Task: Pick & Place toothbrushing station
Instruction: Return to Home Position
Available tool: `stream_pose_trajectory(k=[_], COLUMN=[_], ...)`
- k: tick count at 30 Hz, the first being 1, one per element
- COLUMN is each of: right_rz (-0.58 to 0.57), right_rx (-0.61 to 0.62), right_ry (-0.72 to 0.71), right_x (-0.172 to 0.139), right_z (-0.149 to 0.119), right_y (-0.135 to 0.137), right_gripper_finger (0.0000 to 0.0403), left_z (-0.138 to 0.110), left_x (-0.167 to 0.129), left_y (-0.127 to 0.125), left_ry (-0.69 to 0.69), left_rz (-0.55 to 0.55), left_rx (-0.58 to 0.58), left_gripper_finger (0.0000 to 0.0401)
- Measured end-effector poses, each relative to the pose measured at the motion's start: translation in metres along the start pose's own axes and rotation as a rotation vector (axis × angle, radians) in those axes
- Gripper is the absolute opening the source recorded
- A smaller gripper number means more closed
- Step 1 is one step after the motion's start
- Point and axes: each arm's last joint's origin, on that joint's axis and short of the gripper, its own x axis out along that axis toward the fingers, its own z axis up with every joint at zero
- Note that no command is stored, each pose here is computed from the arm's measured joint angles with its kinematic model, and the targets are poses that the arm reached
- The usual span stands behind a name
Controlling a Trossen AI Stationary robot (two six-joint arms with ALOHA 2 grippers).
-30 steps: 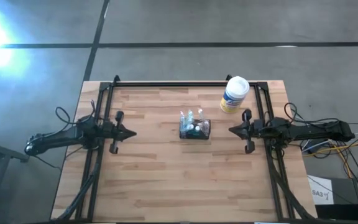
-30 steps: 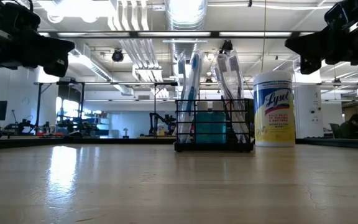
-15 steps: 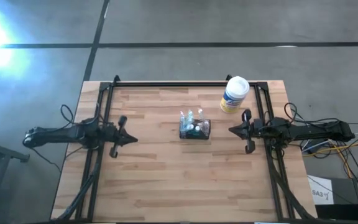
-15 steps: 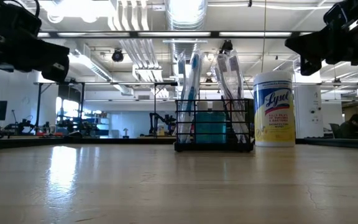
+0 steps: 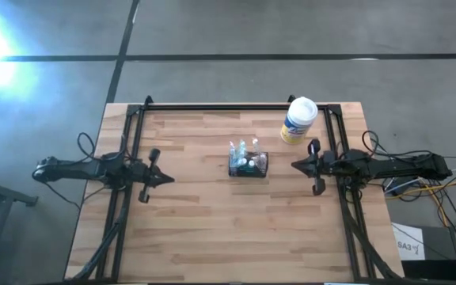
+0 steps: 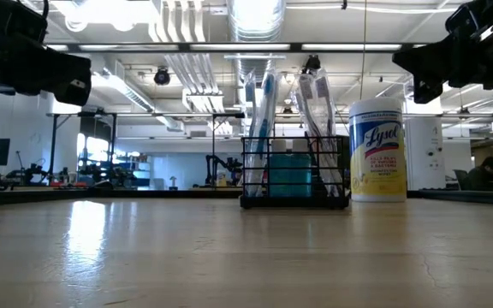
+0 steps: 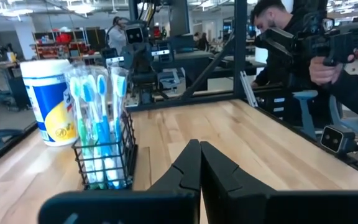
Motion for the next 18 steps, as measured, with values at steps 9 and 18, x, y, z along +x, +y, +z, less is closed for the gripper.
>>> stream_pose_trajectory(k=[9, 18], right_rz=[0.005, 0.002], right_rx=[0.0, -0.025], right_ry=[-0.042, -0.027], right_x=[-0.0002, -0.0002], right_z=[0.0041, 0.0026], right_y=[0.0004, 0.0003], right_gripper_finger=[0.0008, 0.0008], left_z=[0.0033, 0.0025], left_x=[-0.0039, -0.0039], left_y=[0.0012, 0.0016], left_ry=[-0.043, -0.034], left_rz=[0.053, 0.067], left_rx=[0.028, 0.022], left_gripper_finger=[0.0, 0.0002])
